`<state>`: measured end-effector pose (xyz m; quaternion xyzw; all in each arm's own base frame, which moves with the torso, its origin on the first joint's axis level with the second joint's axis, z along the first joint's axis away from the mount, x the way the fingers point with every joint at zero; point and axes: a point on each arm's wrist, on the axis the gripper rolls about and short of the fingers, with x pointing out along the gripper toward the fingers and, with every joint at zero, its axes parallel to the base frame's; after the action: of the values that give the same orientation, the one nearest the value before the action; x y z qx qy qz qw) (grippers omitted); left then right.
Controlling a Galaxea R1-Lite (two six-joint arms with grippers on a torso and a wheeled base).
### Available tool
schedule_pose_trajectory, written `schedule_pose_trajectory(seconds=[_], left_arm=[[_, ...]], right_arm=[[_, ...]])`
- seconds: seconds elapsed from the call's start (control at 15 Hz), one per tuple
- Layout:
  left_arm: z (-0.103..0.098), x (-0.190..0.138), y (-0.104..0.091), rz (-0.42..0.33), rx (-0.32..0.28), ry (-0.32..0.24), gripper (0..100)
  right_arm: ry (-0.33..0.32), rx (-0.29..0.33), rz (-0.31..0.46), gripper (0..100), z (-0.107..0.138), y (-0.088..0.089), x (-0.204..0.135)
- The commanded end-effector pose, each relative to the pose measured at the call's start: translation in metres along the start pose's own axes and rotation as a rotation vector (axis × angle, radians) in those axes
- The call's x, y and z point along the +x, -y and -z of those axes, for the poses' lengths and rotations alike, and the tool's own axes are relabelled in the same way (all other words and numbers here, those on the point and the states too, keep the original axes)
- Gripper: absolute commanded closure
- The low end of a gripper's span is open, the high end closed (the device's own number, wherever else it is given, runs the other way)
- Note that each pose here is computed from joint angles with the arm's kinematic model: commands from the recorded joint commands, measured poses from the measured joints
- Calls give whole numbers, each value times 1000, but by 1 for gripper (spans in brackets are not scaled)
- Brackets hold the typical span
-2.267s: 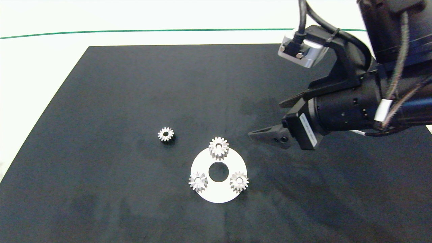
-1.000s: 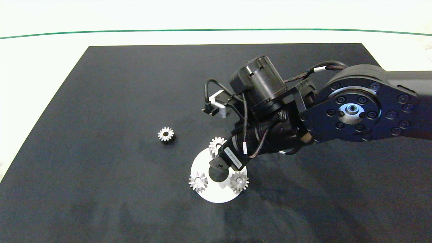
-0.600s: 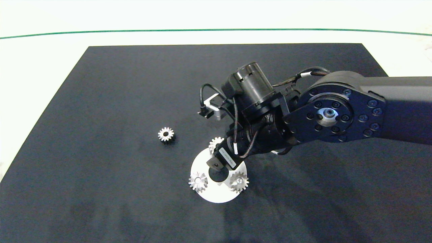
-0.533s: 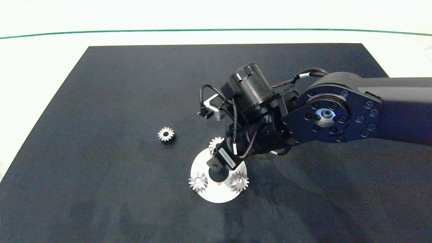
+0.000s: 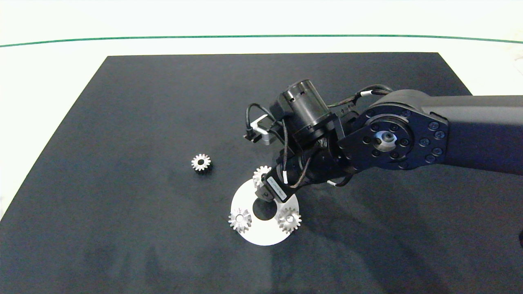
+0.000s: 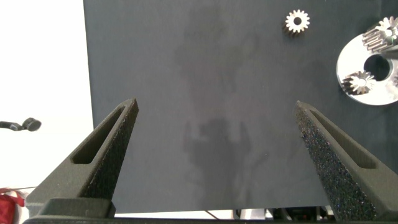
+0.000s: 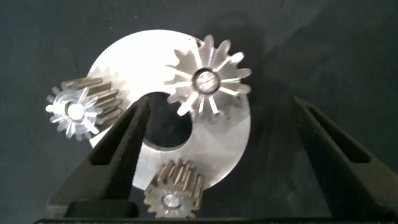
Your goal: Remove an incorrectly installed larger gear and replace it with the correct smaller gear
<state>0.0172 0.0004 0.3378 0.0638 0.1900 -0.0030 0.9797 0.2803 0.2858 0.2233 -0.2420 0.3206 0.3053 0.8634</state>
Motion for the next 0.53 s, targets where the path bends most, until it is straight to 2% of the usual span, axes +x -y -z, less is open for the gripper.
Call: schedule_pose_trajectory(seconds=[0.07,0.53], left_arm=[[1,-2,0,-1,3,0,0],[2,-3,0,-2,9,4,0]], right_arm=[[0,-4,-3,15,-2,-2,4],[-3,-4,-2,30,-1,-3,11]])
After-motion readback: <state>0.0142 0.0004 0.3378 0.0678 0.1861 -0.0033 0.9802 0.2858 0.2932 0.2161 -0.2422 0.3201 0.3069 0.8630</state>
